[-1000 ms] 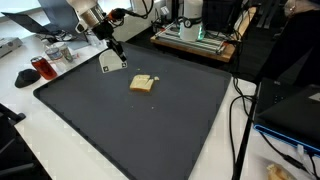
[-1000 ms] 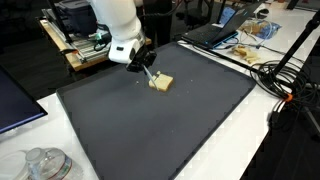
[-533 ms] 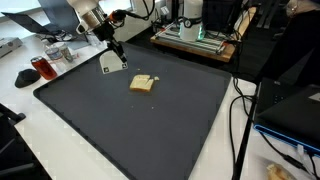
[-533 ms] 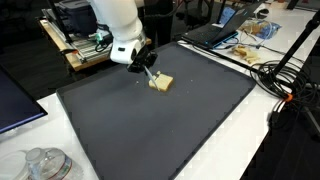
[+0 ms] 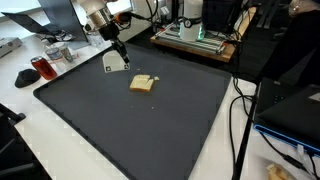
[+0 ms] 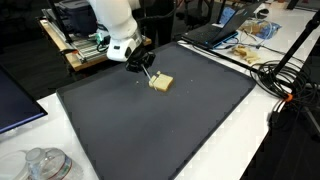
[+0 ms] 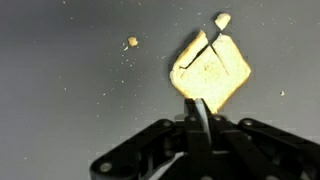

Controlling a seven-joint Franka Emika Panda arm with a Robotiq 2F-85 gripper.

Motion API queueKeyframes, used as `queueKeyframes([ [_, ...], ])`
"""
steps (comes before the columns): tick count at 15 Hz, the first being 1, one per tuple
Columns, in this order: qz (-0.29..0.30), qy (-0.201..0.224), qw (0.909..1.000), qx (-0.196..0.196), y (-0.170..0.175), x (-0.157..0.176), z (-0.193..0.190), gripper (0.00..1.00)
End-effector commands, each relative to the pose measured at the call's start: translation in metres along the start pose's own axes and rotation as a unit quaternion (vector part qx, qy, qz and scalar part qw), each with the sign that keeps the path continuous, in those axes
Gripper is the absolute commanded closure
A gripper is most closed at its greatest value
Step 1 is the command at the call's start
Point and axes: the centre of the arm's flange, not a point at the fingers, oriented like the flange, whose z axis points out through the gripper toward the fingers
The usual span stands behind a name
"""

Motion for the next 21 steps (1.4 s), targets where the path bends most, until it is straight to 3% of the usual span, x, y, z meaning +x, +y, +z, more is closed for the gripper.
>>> queueKeyframes([
  [1, 0.014, 0.041, 0.9990, 0.012, -0.001, -0.035, -0.008, 0.99],
  [6, 0.021, 0.072, 0.9969, 0.023, -0.005, -0.056, -0.015, 0.99],
  [11, -0.023, 0.065, 0.9972, -0.028, -0.043, -0.064, -0.027, 0.99],
  [15, -0.089, 0.021, 0.9928, -0.077, -0.080, -0.049, -0.038, 0.99],
  [21, -0.173, -0.060, 0.9754, -0.123, -0.110, 0.003, -0.051, 0.99],
])
